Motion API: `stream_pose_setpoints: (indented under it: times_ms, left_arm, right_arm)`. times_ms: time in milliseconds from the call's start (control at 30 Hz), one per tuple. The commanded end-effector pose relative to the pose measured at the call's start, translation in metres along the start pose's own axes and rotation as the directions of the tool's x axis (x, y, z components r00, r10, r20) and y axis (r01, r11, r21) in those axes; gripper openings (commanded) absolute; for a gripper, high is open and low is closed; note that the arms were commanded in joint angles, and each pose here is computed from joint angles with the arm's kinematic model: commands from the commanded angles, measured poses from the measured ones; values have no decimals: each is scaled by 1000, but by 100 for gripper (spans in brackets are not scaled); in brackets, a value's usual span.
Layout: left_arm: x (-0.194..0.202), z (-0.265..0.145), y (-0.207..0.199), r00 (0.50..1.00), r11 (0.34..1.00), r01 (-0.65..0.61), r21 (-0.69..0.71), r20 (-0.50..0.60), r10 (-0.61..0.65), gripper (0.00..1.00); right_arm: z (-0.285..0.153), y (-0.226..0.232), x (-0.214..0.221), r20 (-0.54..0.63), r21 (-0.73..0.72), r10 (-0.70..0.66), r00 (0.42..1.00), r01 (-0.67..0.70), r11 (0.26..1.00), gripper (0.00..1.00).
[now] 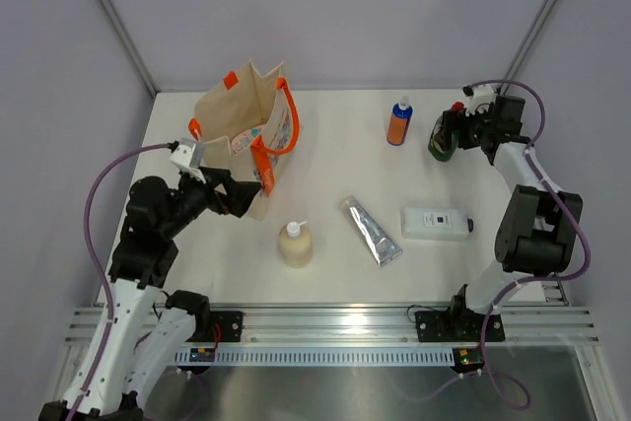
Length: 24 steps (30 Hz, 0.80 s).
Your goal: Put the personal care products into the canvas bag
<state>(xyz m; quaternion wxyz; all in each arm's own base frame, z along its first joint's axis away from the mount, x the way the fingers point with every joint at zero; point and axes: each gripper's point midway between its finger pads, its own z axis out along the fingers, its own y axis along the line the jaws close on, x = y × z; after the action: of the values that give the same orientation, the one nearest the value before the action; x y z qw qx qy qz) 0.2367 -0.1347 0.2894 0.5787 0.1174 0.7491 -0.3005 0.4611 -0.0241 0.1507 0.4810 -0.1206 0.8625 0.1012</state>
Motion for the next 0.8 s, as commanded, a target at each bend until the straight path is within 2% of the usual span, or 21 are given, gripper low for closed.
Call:
stream_pose_setpoints:
  times_ms: [0, 100, 133, 300, 433, 467, 567, 667, 767]
  left_arm:
    - [-10, -12, -19, 998, 997, -6, 79, 64, 1, 99]
    - [-7, -17, -25, 998, 995, 3, 103, 69, -10, 99]
    - [-6, -20, -28, 997, 993, 10, 117, 75, -18, 99]
    - [-9, -26, -39, 994, 986, 19, 165, 106, -37, 99]
    - [-6, -26, -44, 994, 981, 36, 193, 90, -54, 99]
    - [-4, -24, -44, 995, 979, 37, 201, 86, -55, 99]
    - [4, -18, -46, 996, 970, 62, 236, 51, -76, 99]
    - [8, -14, -55, 996, 954, 77, 291, 23, -87, 99]
    - [10, -9, -72, 998, 934, 64, 352, -4, -67, 99]
  right_arm:
    - [12, -16, -44, 111, 12, -91, 990, 91, 996, 97]
    - [32, -28, -33, 78, 25, -76, 994, 74, 997, 96]
    - [38, -31, -37, 69, 15, -71, 995, 70, 997, 91]
    - [47, -34, -46, 85, -7, -67, 994, 68, 998, 82]
    - [45, -26, -45, 85, -50, -84, 993, 89, 995, 63]
    - [44, -24, -46, 90, -59, -91, 992, 96, 994, 51]
    - [35, -15, -48, 104, -83, -102, 989, 111, 990, 31]
    - [20, -6, -57, 123, -97, -100, 987, 113, 989, 16]
    - [-5, 7, -71, 145, -102, -75, 987, 90, 991, 7]
